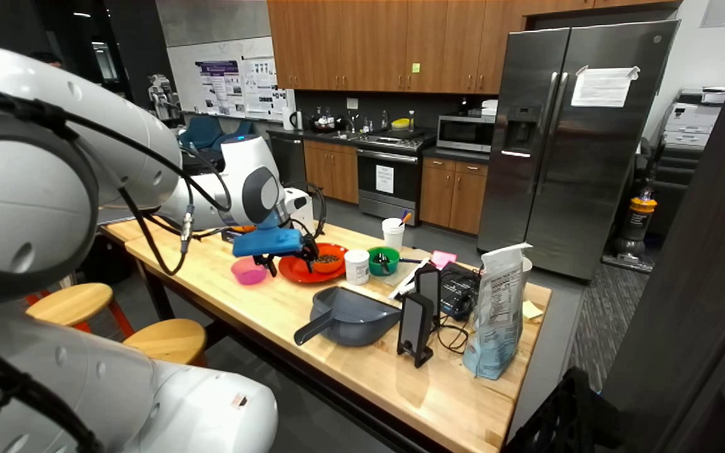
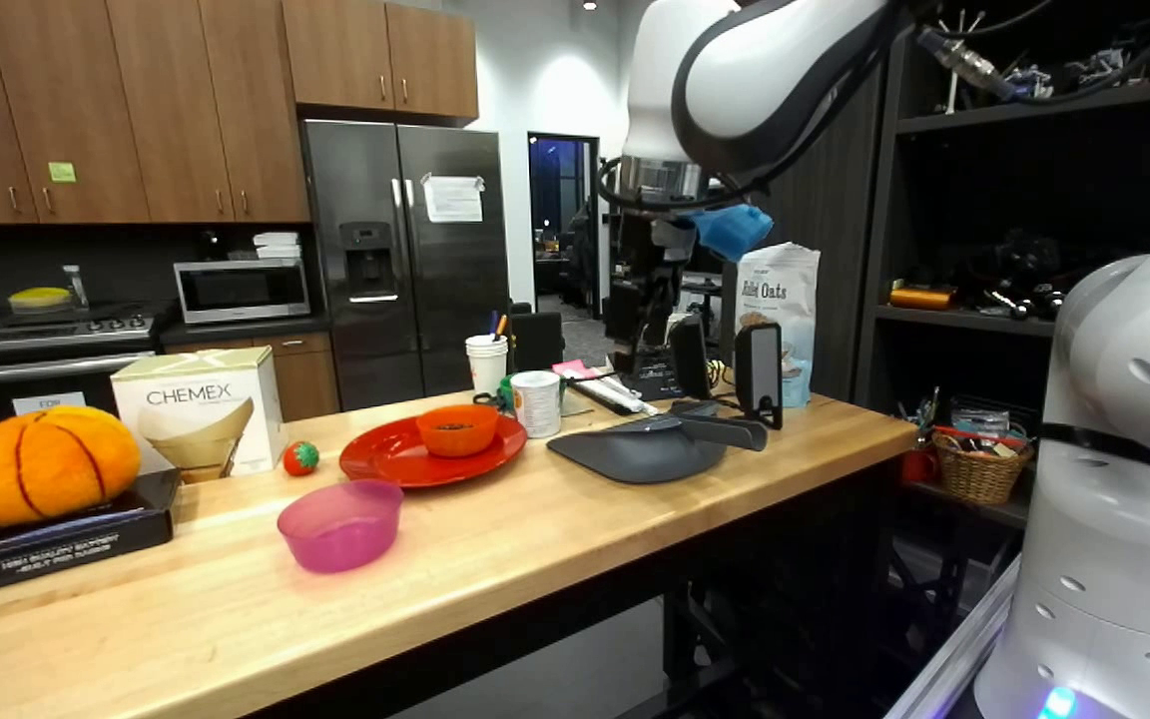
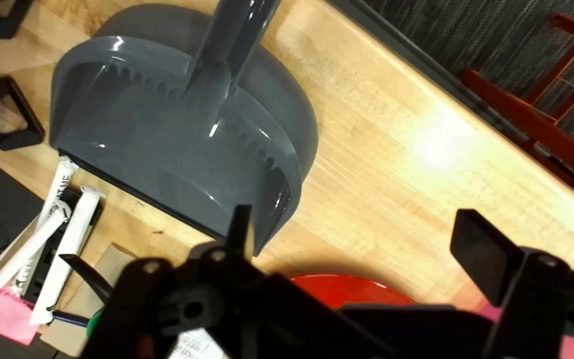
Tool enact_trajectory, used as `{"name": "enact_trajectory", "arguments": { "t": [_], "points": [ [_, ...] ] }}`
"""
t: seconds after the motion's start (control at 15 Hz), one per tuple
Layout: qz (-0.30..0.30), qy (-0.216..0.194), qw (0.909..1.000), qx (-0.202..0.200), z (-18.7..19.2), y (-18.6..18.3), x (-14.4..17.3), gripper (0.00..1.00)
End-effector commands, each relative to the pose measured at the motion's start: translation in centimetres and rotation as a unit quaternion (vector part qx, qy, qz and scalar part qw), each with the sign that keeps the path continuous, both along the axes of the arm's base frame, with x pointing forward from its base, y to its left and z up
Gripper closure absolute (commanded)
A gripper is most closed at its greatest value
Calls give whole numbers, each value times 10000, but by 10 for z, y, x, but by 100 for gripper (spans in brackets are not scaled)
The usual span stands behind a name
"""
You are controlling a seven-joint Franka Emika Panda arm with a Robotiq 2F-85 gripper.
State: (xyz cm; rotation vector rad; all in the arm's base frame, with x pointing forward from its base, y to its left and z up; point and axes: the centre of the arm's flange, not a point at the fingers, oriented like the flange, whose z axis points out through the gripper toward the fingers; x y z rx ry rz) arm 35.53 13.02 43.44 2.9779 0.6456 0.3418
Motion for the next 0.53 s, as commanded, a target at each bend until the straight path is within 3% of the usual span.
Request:
{"name": "enact_trajectory", "arguments": {
  "t": [0.0, 0.47],
  "points": [
    [9, 4, 10000, -3, 0, 0, 0, 0],
    [32, 2, 10000, -22, -1, 2, -1, 0]
  ]
}}
